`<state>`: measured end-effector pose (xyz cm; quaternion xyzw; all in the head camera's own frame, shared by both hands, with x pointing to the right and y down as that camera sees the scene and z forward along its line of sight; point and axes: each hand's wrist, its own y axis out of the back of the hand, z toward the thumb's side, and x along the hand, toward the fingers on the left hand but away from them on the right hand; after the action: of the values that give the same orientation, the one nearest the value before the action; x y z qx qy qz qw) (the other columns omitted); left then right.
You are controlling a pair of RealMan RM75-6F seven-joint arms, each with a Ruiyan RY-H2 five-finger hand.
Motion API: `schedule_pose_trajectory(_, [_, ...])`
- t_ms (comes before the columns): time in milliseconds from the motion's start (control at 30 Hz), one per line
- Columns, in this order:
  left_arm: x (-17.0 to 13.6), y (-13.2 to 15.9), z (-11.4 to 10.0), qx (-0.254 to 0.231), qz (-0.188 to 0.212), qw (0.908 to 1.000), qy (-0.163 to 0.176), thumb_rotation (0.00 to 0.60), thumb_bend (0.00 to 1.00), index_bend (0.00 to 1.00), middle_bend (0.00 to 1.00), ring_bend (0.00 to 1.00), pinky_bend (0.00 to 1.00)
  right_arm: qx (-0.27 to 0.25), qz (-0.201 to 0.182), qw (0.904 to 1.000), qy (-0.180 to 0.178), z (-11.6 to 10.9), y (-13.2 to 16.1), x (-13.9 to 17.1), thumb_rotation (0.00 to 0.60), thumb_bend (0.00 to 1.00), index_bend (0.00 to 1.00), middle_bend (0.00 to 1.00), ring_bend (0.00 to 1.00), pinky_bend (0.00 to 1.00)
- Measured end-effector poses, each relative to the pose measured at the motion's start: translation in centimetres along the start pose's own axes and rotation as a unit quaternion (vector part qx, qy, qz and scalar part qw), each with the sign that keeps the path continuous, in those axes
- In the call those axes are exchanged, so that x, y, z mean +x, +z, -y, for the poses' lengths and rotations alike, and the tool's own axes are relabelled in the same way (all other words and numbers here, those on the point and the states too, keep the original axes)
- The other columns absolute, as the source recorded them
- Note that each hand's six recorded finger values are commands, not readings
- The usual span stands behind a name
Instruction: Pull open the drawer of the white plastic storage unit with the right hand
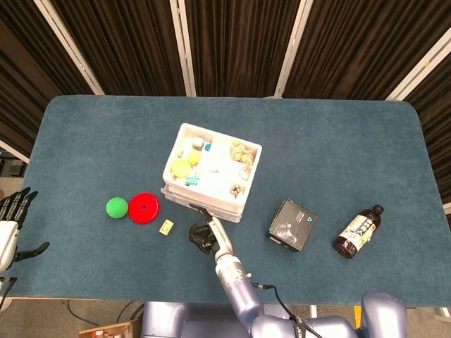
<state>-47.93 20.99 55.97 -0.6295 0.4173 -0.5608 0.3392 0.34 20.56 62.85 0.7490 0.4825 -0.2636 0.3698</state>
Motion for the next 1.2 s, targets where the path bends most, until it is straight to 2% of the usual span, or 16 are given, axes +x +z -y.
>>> schedule_pose_trajectory(367, [0.0, 0.0, 0.0, 0.0, 0.0, 1.0, 0.0, 0.6, 0.0, 0.04, 0.0, 0.0, 0.07, -0.004, 0.006, 0.9997, 0.024, 0.9, -0.8, 1.4, 0.6, 0.81, 0.24, 0.98, 0.9, 1.0])
schedule_pose_trajectory(400, [0.0, 0.0, 0.0, 0.001, 0.0, 1.0, 0.0, 0.6, 0.0, 0.04, 0.0, 0.0, 0.07, -0.003, 0.006, 0.9997, 0.025, 0.9, -0.8, 1.5, 0.6, 0.81, 0.22, 0.98, 0.9, 1.0])
schedule_pose_trajectory(533, [0.1, 0.0, 0.0, 0.001, 0.0, 1.0, 0.001, 0.6, 0.0, 0.04, 0.0, 0.0, 0.07, 0.007, 0.004, 0.9995, 0.029, 1.1, -0.9, 1.9, 0.6, 0.78, 0.03, 0.95, 0.88, 0.98])
schedule_pose_trajectory(567, [0.0, 0.0, 0.0, 0.001, 0.0, 1.0, 0.001, 0.6, 0.0, 0.04, 0.0, 0.0, 0.07, 0.012, 0.004, 0.9995, 0.031, 1.2, -0.9, 2.0, 0.6, 0.77, 0.0, 0.95, 0.87, 0.97])
schedule_pose_trajectory(767, [0.0, 0.0, 0.0, 0.001, -0.001, 1.0, 0.002, 0.6, 0.0, 0.04, 0.0, 0.0, 0.07, 0.055, 0.008, 0.9975, 0.043, 1.6, -1.3, 2.8, 0.6, 0.71, 0.0, 0.93, 0.86, 0.96])
schedule_pose_trajectory(1200, [0.0, 0.0, 0.0, 0.003, 0.0, 1.0, 0.002, 0.6, 0.0, 0.04, 0.0, 0.0, 0.07, 0.074, 0.017, 0.9957, 0.053, 1.2, -1.7, 4.6, 0.6, 0.69, 0.0, 0.93, 0.86, 0.96])
